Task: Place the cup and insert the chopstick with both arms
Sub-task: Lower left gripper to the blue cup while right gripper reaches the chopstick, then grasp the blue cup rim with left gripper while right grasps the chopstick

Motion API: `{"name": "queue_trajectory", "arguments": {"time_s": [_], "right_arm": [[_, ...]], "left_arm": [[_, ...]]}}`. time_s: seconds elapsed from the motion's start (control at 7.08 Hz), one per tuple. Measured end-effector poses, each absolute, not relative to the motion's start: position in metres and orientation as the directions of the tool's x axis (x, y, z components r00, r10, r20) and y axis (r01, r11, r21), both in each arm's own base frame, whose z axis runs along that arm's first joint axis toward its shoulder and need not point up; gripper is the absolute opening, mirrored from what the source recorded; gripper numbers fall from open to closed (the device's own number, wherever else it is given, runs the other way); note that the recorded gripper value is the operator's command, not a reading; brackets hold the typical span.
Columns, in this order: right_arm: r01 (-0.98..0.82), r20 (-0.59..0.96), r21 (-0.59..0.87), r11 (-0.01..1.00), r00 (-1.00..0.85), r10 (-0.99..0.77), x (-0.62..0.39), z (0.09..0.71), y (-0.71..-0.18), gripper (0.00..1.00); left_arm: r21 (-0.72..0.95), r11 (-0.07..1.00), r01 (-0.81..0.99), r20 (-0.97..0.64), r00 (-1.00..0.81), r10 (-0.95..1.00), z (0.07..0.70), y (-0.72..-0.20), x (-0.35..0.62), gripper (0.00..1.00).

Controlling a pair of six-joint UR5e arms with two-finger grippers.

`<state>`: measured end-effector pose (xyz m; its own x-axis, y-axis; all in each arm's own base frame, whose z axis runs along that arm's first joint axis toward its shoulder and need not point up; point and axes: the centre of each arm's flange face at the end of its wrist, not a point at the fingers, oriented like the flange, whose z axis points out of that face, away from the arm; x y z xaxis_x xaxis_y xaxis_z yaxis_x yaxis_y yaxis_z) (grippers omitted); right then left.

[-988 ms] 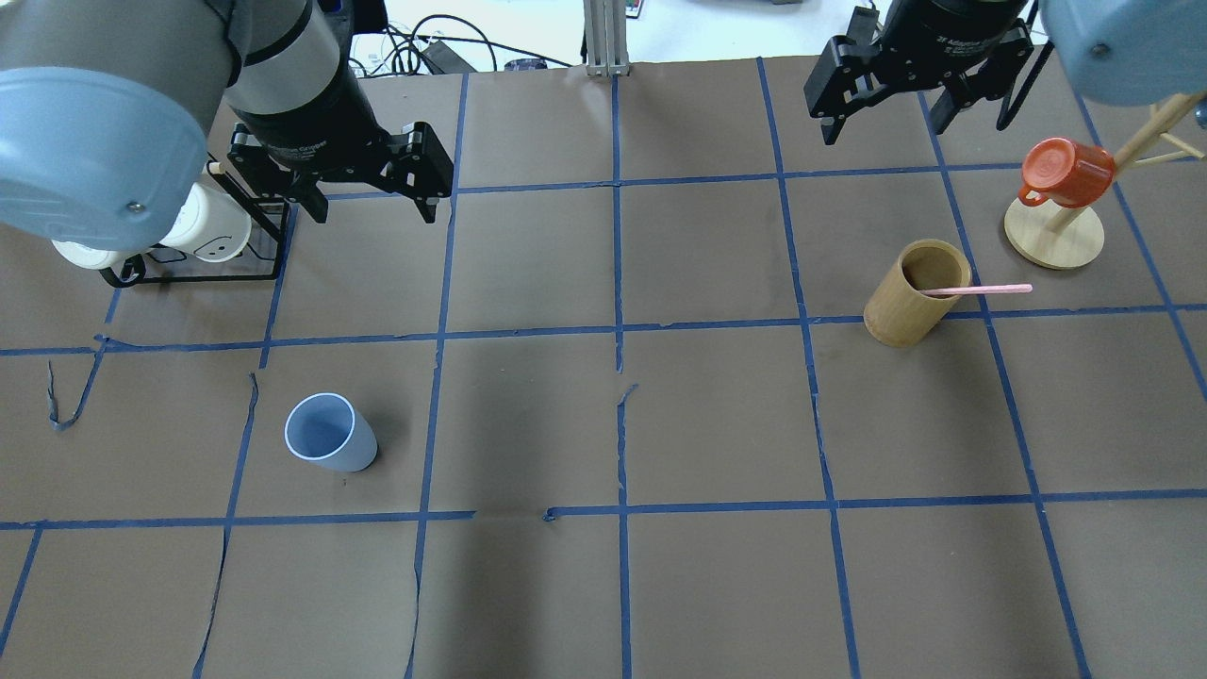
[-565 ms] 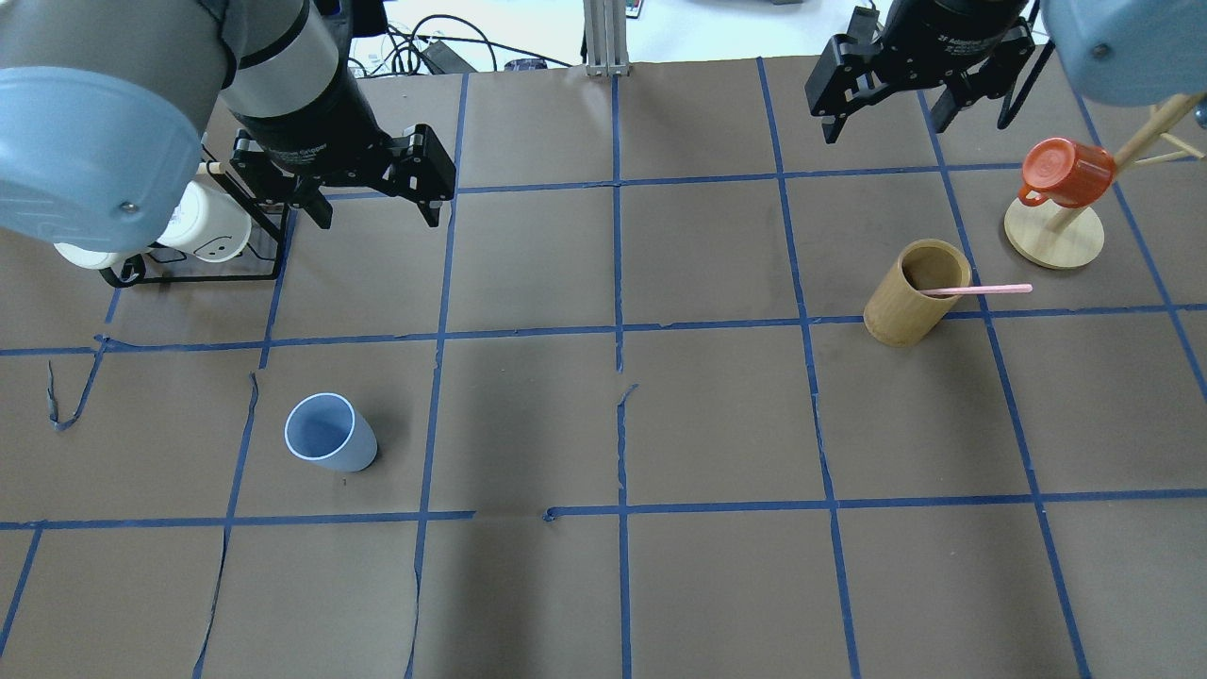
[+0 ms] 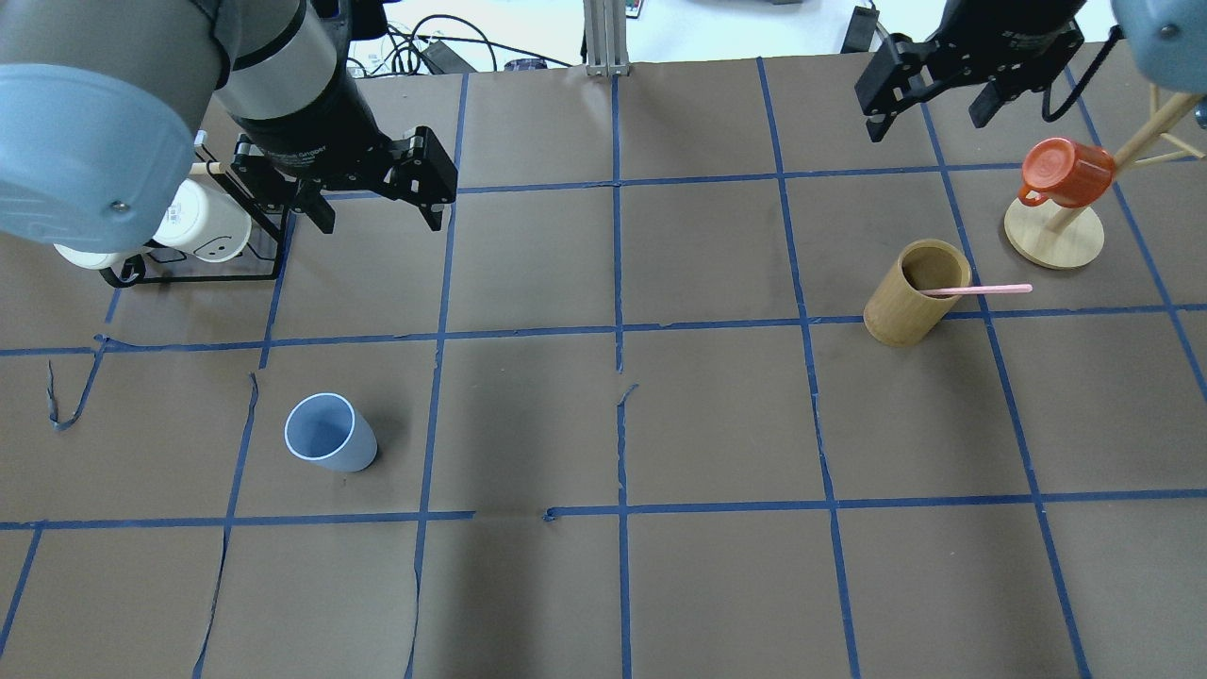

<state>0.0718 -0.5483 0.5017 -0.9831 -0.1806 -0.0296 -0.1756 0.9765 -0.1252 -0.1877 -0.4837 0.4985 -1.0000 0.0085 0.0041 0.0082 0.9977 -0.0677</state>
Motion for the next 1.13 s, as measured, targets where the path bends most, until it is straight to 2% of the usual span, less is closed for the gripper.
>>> {"name": "queue_trajectory", "arguments": {"time_s": [0.28, 0.85, 0.99, 1.13], "right_arm": [[-0.31, -0.037, -0.117, 0.944, -0.948, -0.316, 0.027, 0.477, -0.547, 0.98], [-0.411, -0.027, -0.108, 0.905, -0.909, -0.416, -0.008, 0.416, -0.521, 0.96], [-0.428, -0.026, -0.106, 0.898, -0.901, -0.433, -0.014, 0.401, -0.51, 0.96], [-0.442, -0.027, -0.109, 0.89, -0.894, -0.447, -0.023, 0.388, -0.496, 0.95]], "left_arm": [[-0.016, 1.0, -0.012, -0.003, -1.0, -0.012, 0.473, -0.485, -0.174, 1.0], [0.228, 0.971, -0.074, -0.011, -0.997, -0.073, 0.34, -0.459, -0.096, 0.97], [0.276, 0.958, -0.077, -0.029, -0.997, -0.071, 0.304, -0.441, -0.088, 0.84], [0.299, 0.951, -0.077, -0.052, -0.997, -0.065, 0.28, -0.43, -0.085, 0.66]]}}
